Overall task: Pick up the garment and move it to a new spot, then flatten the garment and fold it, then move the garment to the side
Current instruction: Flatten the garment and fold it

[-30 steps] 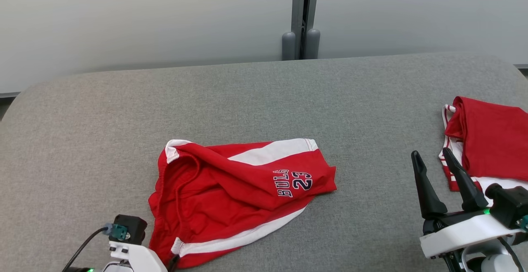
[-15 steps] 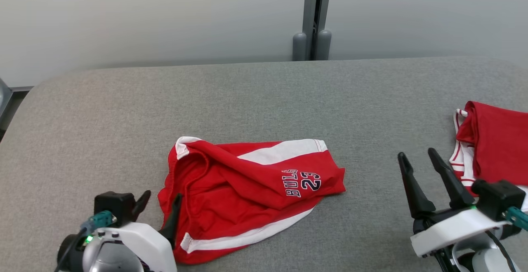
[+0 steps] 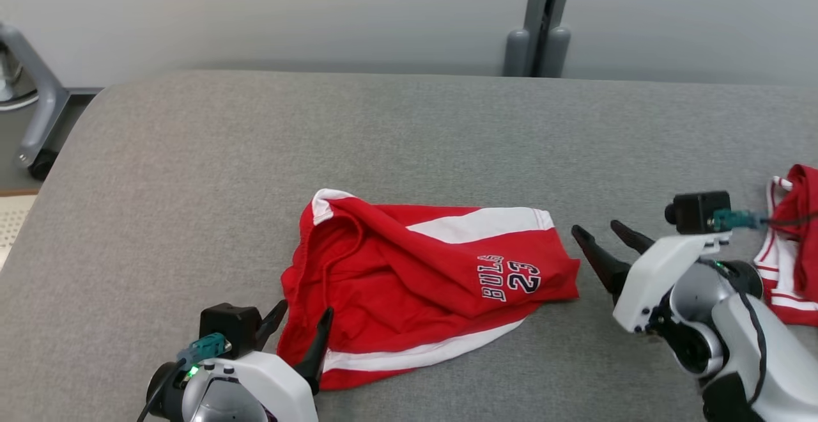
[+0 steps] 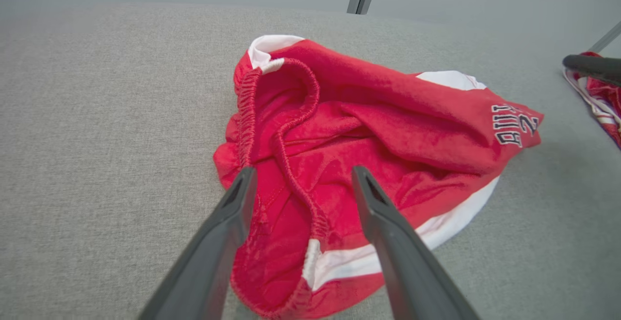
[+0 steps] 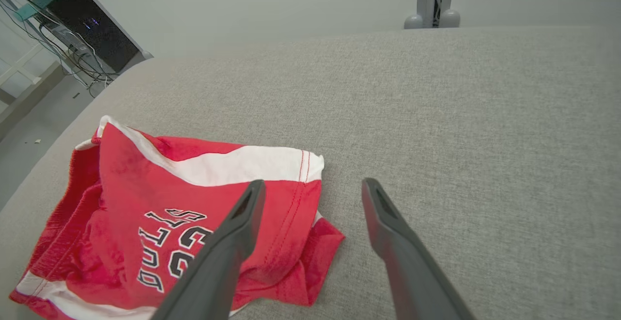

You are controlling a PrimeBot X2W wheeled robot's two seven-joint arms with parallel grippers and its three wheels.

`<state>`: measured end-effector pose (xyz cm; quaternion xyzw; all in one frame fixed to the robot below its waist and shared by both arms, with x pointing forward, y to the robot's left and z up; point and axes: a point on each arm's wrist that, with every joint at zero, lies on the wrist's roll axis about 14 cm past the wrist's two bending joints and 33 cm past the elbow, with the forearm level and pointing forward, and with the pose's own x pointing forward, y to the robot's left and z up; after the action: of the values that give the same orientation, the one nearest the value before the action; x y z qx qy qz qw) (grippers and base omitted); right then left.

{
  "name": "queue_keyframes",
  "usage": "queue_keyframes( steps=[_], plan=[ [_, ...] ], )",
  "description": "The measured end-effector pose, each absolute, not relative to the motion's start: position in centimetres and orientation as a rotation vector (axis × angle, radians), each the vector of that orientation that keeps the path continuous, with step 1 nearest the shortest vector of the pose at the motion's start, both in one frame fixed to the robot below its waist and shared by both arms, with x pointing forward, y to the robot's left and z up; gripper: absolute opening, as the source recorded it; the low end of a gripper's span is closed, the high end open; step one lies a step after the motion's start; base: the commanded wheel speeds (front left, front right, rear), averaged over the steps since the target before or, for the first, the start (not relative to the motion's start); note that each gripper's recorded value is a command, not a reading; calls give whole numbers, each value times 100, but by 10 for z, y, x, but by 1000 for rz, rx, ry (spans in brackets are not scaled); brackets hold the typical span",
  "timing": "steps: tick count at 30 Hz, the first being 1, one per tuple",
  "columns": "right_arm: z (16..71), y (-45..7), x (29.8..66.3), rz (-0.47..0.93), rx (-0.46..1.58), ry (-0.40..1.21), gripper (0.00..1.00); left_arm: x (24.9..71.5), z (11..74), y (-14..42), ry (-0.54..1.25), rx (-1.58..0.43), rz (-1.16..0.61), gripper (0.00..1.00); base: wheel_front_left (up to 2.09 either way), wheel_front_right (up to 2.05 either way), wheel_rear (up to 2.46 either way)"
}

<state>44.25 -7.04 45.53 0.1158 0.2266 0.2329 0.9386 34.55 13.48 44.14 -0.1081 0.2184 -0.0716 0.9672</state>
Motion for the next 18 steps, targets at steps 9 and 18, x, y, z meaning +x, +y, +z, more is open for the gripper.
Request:
queue_keyframes(
  steps=[9,18],
  plan=[
    [407,-49,457,501,236,751,100,342,425,144,491,-245,-104,100,0,0,0],
    [400,-28,467,546,236,788,0,338,416,155,515,-258,-59,100,0,0,0]
  ],
)
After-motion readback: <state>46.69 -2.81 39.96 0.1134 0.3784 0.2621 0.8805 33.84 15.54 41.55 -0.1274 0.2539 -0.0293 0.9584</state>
